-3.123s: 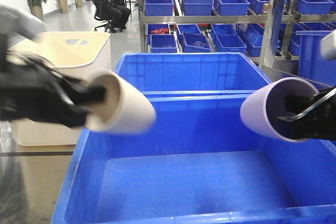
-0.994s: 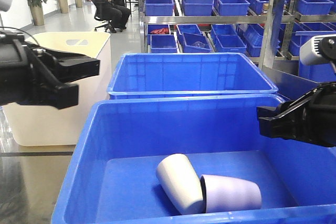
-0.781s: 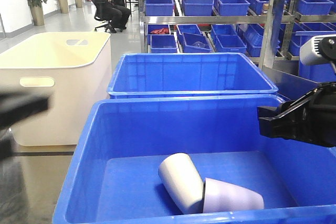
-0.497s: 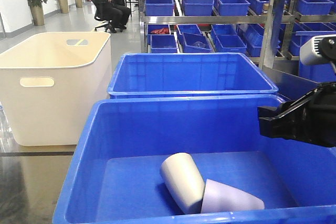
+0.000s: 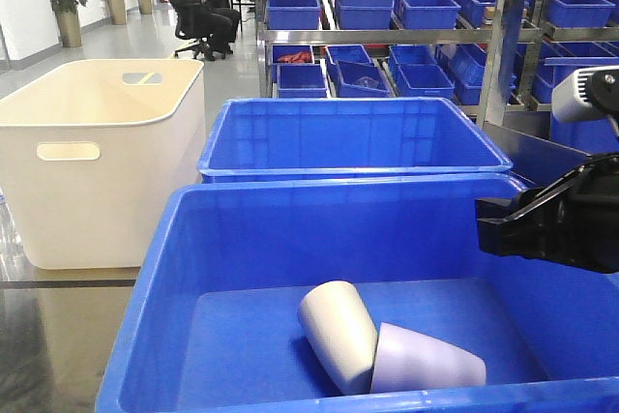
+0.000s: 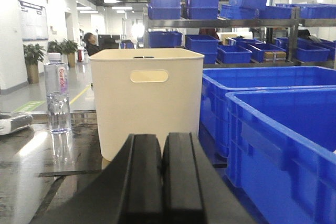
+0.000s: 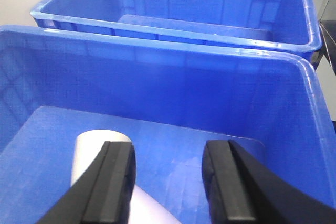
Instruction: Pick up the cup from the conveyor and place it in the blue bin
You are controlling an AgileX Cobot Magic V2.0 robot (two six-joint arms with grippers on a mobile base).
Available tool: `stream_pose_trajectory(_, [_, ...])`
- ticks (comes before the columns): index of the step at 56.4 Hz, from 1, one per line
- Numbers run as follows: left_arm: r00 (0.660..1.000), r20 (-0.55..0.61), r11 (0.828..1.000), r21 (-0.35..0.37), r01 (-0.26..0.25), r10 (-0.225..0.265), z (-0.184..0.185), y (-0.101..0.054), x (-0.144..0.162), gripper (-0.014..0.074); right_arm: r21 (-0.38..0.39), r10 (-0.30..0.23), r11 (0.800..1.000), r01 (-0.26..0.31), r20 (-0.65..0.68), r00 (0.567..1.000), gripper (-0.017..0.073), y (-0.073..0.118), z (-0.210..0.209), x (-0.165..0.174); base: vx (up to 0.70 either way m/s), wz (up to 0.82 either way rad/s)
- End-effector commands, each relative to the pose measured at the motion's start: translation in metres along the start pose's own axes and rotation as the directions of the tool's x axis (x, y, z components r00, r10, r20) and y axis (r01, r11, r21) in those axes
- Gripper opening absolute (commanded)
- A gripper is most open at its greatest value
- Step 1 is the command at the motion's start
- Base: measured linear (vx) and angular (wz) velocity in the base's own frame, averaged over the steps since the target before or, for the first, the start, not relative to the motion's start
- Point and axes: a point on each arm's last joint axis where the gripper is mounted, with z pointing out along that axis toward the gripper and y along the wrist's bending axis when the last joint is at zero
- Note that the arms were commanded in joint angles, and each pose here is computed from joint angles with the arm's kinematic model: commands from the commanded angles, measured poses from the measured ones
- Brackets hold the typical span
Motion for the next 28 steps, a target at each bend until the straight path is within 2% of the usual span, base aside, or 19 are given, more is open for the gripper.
stream_pose_trajectory(1, [0.996,0.087,1.0,0.008,0.004,-0.005,-0.002,-0.001,-0.007,0.0135,-0.007,-0.006,1.0,0.007,0.122,0.993,0.0367,0.001,-0.011,-0.017,0.0,0.0])
stream_pose_trajectory(14, [0.999,0.033,1.0,0.004,0.002,-0.002,0.001,0.001,0.017,0.0135,-0.007,-0.006,1.0,0.007,0.122,0.993,0.0367,0.001,-0.011,-0.017,0.0,0.0])
stream_pose_trajectory(28, [0.982,-0.19,1.0,-0.01,0.007,-0.009,0.01,0.005,0.093,0.0135,-0.007,-0.006,1.0,0.007,0.122,0.993,0.0367,0.001,-0.011,-0.017,0.0,0.0])
